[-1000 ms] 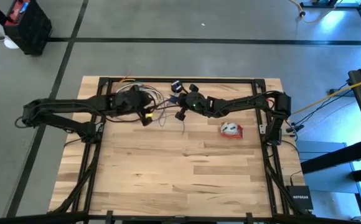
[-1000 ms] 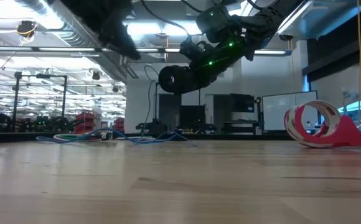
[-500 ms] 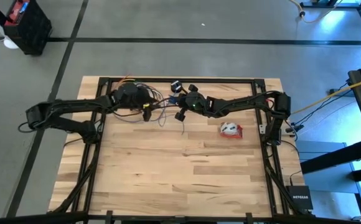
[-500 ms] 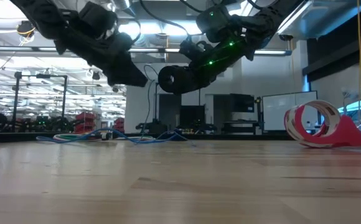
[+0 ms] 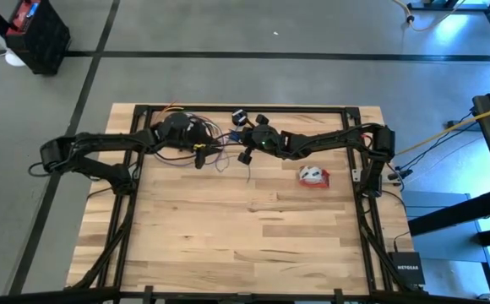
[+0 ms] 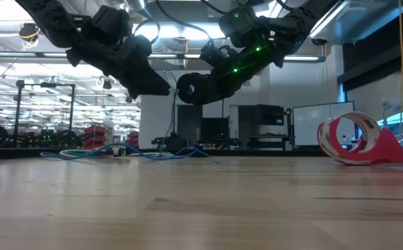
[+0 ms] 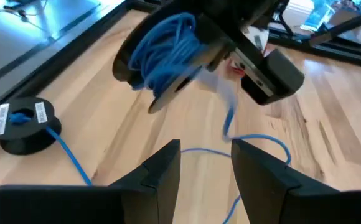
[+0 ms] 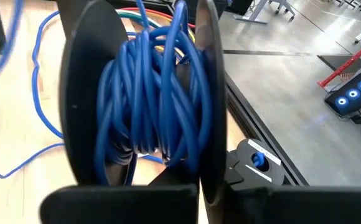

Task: Coil cords
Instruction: Coil the blue wire onto the spool

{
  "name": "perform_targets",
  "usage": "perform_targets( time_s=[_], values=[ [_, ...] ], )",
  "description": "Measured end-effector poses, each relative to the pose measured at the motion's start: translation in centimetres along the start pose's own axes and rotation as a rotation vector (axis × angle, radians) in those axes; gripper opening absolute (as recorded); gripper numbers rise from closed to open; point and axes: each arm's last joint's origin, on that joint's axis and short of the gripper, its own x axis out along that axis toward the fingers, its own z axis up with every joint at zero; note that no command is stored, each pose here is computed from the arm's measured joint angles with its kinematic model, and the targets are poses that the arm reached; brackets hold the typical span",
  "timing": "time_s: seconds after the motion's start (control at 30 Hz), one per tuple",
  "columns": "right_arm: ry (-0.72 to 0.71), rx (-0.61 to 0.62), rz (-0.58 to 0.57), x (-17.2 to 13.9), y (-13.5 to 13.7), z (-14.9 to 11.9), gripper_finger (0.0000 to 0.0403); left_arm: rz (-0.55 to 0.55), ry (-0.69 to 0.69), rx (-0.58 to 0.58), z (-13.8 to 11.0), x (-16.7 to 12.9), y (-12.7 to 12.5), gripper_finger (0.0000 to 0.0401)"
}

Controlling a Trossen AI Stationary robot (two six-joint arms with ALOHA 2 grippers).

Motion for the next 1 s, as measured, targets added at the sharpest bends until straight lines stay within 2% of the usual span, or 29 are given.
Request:
perform_targets(
  time_s=[0.13, 0.53, 0.63, 0.8, 1.0],
  values=[
    [0.0, 0.0, 0.0, 0.0, 0.0, 0.0, 0.0001, -0.013, 0.072, 0.013, 0.0, -0.2, 0.2, 0.0136],
    [-0.004, 0.001, 0.0, 0.0, 0.0, 0.0, 0.0001, -0.005, -0.016, 0.005, 1.0, -0.3, 0.4, 0.0133],
    [-0.004, 0.001, -0.001, 0.0, 0.0, 0.0, 0.0001, -0.005, -0.011, 0.003, 0.9, -0.3, 0.4, 0.0108],
    [-0.004, 0.001, -0.001, 0.0, 0.0, 0.0, 0.0001, -0.01, -0.024, 0.011, 1.0, -0.2, 0.3, 0.0017],
    [-0.005, 0.002, 0.0, 0.0, 0.0, 0.1, 0.0001, -0.067, -0.139, -0.006, 2.2, 0.0, -1.2, 0.0004]
  ],
)
